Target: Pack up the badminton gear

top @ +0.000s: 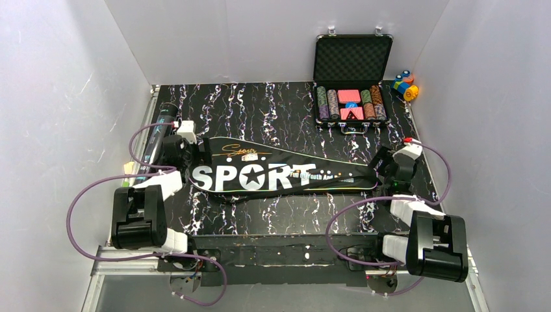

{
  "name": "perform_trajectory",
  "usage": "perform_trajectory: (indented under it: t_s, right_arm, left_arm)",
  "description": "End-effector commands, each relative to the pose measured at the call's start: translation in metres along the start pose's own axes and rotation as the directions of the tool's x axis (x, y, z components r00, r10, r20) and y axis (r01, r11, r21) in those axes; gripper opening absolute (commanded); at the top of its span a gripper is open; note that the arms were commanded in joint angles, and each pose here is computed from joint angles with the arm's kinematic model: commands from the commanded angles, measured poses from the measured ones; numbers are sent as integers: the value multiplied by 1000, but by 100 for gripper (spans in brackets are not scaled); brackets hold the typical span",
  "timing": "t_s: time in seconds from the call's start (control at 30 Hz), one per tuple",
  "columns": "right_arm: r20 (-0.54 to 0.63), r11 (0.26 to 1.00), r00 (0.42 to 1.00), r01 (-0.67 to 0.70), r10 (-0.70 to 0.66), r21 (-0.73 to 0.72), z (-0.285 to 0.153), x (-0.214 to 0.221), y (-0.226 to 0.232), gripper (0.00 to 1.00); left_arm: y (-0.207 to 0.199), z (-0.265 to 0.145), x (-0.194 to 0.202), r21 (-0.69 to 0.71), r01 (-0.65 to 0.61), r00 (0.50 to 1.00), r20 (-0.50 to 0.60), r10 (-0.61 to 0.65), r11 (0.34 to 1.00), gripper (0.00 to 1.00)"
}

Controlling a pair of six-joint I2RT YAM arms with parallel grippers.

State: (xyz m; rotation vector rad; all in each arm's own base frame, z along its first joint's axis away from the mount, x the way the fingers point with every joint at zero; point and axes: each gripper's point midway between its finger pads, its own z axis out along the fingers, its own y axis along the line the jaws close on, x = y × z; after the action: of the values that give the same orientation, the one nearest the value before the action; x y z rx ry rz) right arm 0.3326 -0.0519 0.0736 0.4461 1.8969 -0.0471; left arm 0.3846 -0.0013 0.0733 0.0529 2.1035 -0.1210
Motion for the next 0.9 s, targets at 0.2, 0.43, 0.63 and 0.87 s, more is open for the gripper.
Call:
perform_trajectory:
  t_s: [0.2, 0.43, 0.63, 0.87]
  right_arm:
    - [370, 998, 929, 8, 15, -61, -25, -44, 7, 89]
    - [434, 983, 896, 153, -96, -100, -25, -42, 35, 89]
    - [195, 985, 974, 140, -119, -98, 13, -29, 37, 90]
    - [240, 984, 964, 142, -113, -108, 11, -35, 35, 90]
  left_arm:
    - [-4, -21, -29, 7, -12, 931, 366, 8, 1000, 98]
    - [-14, -25, -18, 40, -63, 901, 433, 40, 997, 98]
    - [-8, -8, -18, 9, -36, 931, 365, 30, 999, 98]
    - [-8, -12, -21, 8, -39, 920, 390, 33, 999, 98]
